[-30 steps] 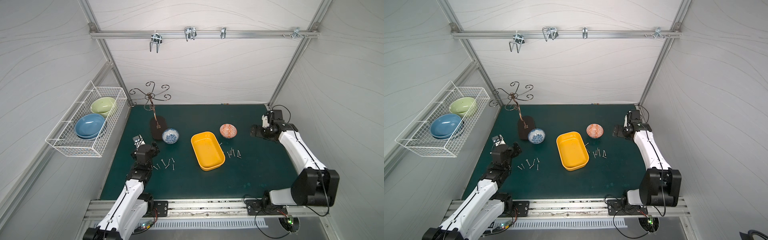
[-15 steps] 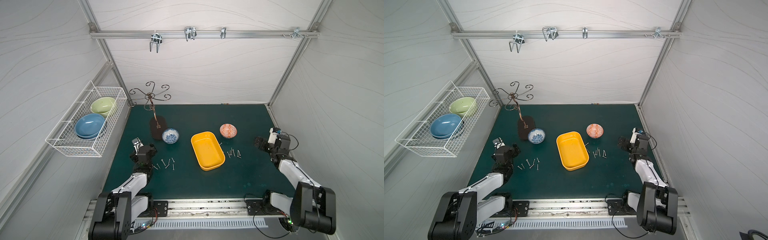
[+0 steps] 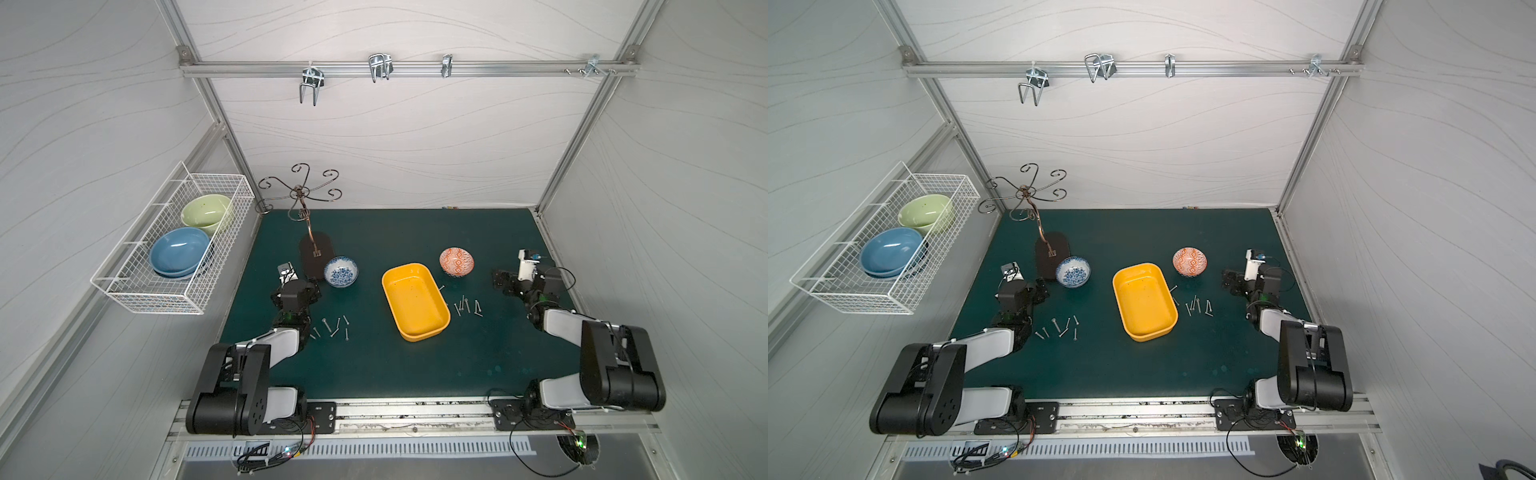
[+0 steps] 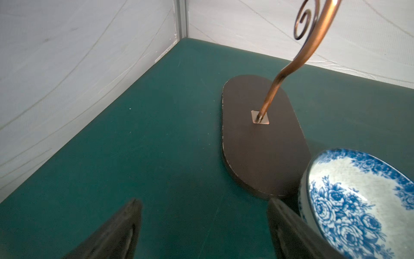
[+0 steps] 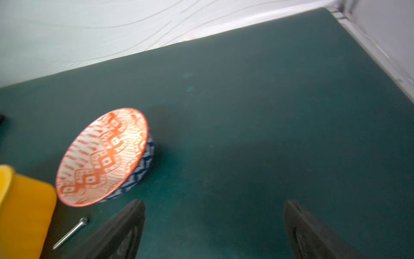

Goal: Take out the screws from the storage box
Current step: Reset both arms

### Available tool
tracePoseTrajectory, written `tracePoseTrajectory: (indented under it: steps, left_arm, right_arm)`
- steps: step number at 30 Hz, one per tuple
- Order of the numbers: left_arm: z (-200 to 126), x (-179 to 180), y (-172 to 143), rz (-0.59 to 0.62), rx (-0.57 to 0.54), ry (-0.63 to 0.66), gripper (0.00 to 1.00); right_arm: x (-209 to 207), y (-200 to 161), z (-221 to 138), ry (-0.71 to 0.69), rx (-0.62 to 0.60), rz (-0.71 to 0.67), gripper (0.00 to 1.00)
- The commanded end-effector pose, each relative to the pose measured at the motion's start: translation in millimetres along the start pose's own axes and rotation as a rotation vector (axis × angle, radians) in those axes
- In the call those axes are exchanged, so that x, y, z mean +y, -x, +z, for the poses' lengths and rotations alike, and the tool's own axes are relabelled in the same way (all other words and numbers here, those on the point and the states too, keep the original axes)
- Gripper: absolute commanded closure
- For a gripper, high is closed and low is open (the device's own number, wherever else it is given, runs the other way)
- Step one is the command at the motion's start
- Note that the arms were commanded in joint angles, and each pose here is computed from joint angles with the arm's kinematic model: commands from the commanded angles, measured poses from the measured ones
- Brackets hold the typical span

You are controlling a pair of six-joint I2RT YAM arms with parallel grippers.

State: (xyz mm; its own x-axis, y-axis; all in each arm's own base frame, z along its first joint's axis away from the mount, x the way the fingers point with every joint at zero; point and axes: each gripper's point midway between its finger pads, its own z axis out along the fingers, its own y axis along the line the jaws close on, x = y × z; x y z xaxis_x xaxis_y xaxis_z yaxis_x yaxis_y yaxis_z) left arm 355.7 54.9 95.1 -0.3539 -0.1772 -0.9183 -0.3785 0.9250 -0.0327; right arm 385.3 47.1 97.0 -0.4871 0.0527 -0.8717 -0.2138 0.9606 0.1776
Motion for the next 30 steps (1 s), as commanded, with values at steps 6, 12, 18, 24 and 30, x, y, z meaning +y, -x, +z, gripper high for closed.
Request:
tracePoseTrajectory:
  steps: [6,12,18,24,30]
  left_arm:
    - [29,-31,6,0.07,-0.024,-0.114,0.05]
    - [32,-33,7,0.074,-0.017,-0.132,0.01]
    - [30,-33,7,0.073,-0.022,-0.135,0.01]
    - [30,-33,8,0.074,-0.024,-0.134,0.01]
    - [30,-33,7,0.074,-0.023,-0.134,0.01]
  right_arm:
    - [7,-7,19,0.076,-0.054,-0.082,0.01]
    - [5,-7,21,0.044,-0.055,-0.09,0.01]
    - [9,-8,21,0.011,-0.051,-0.128,0.01]
    - [9,-8,21,0.012,-0.049,-0.128,0.01]
    - [9,-8,22,0.013,-0.047,-0.128,0.01]
